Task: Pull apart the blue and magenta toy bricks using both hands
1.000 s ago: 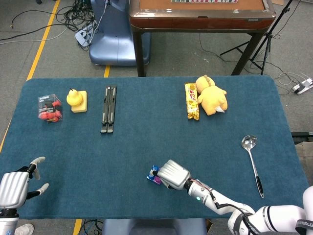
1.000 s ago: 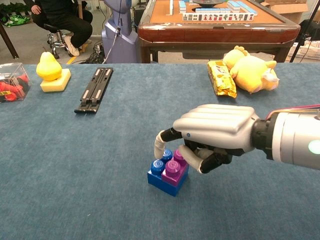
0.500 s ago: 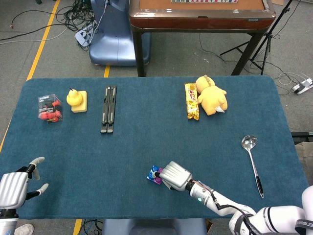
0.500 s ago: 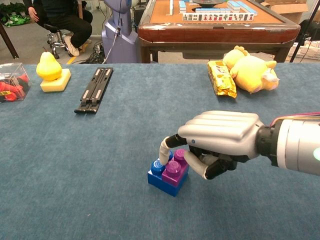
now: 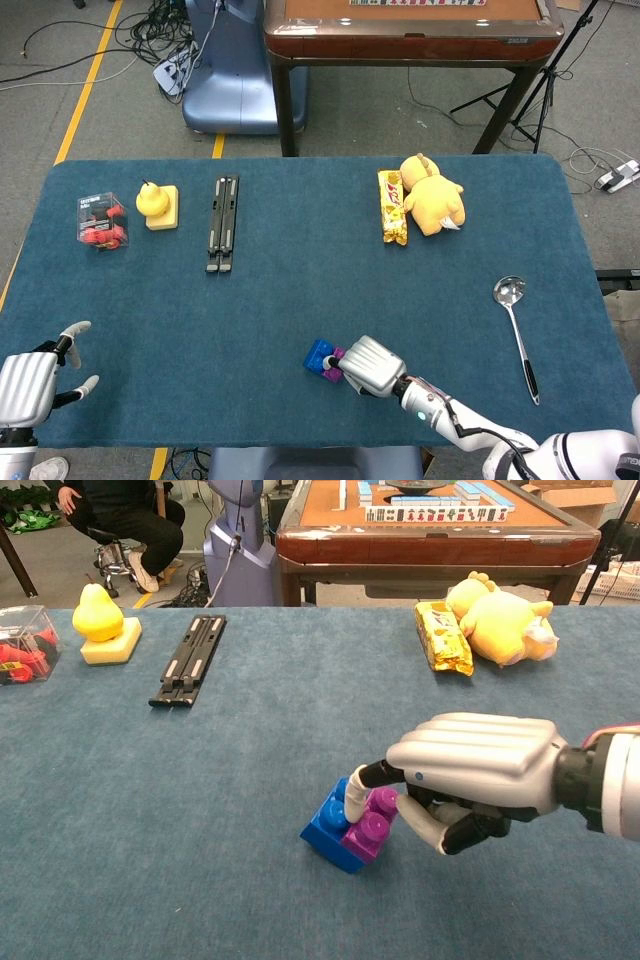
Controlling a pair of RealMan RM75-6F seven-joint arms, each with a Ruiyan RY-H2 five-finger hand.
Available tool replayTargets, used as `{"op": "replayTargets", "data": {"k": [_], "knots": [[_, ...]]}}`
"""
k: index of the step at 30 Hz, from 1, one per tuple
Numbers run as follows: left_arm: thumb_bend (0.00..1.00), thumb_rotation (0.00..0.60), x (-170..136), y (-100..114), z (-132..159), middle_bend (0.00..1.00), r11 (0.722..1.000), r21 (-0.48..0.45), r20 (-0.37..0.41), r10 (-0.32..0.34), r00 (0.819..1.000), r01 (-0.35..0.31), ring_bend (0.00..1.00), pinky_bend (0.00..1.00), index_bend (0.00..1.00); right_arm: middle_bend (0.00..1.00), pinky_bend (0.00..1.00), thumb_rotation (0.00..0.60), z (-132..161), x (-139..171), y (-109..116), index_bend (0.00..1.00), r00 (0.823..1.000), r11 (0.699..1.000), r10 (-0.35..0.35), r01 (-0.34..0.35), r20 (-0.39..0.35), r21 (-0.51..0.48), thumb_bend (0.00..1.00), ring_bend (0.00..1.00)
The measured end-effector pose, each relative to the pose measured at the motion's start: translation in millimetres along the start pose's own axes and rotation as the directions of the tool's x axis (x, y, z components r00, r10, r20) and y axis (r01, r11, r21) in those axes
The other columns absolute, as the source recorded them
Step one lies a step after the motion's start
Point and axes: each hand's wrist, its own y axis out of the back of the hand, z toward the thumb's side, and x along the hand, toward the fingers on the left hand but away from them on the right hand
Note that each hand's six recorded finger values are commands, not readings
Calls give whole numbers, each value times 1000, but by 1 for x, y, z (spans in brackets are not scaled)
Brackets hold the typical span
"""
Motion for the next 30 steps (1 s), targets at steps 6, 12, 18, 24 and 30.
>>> {"op": "replayTargets", "data": {"k": [6, 12, 18, 24, 30], "knots": [[136, 600, 0, 0, 1, 580, 1000, -1, 2, 0, 1000, 0, 549, 730, 284, 984, 1000, 600, -8, 13, -8, 315, 999, 1000, 12, -12, 35, -13, 1000, 1000], [136, 600, -1, -2, 2, 580, 1000, -1, 4, -6, 1000, 6, 549, 730, 284, 984, 1000, 600, -17, 27, -14, 315, 997, 999, 2, 2, 77, -50, 1000, 1000], [137, 600, -1, -3, 3, 580, 1000, -3, 3, -6, 1000, 6, 549, 730, 284, 958, 1000, 600, -21, 43, -12, 315, 994, 994, -49, 58, 99, -89, 1000, 999], [136, 600, 0, -3, 5, 580, 1000, -5, 8, -4, 1000, 4, 549, 730, 284, 889, 999, 600, -24, 60, -9, 315, 986, 984, -117, 131, 121, -122, 826, 941], [136, 600, 0, -2, 6, 580, 1000, -7, 9, -3, 1000, 3, 549, 730, 284, 615, 849, 600, -30, 75, -9, 315, 965, 962, -198, 225, 172, -155, 449, 725]]}}
